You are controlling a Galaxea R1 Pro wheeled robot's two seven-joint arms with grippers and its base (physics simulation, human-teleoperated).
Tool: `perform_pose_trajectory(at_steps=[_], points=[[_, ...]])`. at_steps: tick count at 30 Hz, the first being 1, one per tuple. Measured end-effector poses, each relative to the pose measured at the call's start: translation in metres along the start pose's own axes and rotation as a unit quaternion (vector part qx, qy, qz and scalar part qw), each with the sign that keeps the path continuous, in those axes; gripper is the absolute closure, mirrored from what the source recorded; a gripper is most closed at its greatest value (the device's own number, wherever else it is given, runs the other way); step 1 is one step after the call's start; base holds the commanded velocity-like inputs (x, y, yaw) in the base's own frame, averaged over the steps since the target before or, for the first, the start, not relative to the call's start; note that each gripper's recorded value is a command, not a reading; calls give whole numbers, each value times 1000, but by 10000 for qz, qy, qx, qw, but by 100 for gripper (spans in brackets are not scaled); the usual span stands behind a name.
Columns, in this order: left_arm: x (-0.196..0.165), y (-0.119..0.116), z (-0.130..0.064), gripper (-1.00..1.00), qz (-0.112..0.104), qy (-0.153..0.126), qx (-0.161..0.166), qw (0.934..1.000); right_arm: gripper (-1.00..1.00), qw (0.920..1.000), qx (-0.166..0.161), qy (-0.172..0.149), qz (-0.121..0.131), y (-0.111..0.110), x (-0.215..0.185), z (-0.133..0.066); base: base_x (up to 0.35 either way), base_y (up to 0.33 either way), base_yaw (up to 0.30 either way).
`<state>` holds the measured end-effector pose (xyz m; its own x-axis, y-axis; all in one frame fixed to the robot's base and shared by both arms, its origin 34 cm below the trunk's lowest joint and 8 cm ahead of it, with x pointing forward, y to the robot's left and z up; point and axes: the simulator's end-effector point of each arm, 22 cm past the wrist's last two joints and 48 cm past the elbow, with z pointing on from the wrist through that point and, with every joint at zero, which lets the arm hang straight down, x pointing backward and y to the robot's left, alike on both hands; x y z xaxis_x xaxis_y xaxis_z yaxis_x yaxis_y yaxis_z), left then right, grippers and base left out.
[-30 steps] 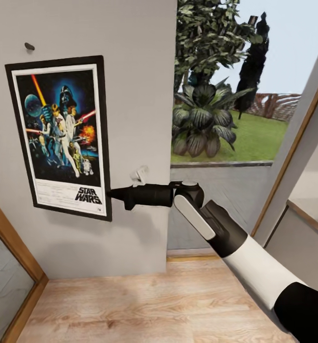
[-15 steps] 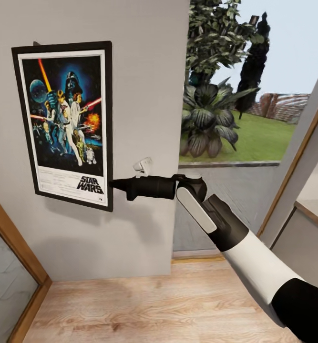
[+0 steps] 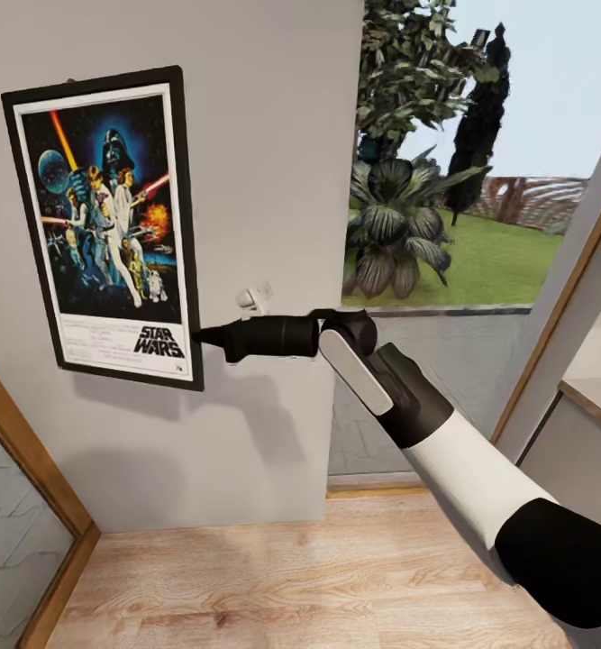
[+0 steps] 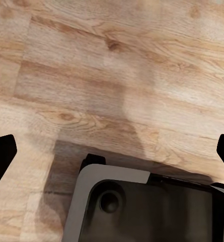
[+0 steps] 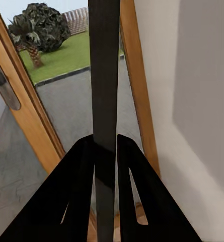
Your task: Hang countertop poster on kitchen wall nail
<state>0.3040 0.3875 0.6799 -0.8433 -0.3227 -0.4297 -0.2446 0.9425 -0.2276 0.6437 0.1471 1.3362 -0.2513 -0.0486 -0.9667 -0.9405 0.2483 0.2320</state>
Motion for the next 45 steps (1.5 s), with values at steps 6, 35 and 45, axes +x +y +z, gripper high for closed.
perform_pose_trajectory(at_steps=[6,35,45], points=[[0,0,0,-100,-1,0,0,10000,100,9997,-124,54,196,-1,-7,8,0,0,0],[0,0,0,-100,4,-6,-2,10000,100,9992,-308,-156,202,4,-73,10,0,0,0],[-12,0,0,-100,153,-277,-5,9995,100,9994,-275,-160,122,4,-85,10,0,0,0]])
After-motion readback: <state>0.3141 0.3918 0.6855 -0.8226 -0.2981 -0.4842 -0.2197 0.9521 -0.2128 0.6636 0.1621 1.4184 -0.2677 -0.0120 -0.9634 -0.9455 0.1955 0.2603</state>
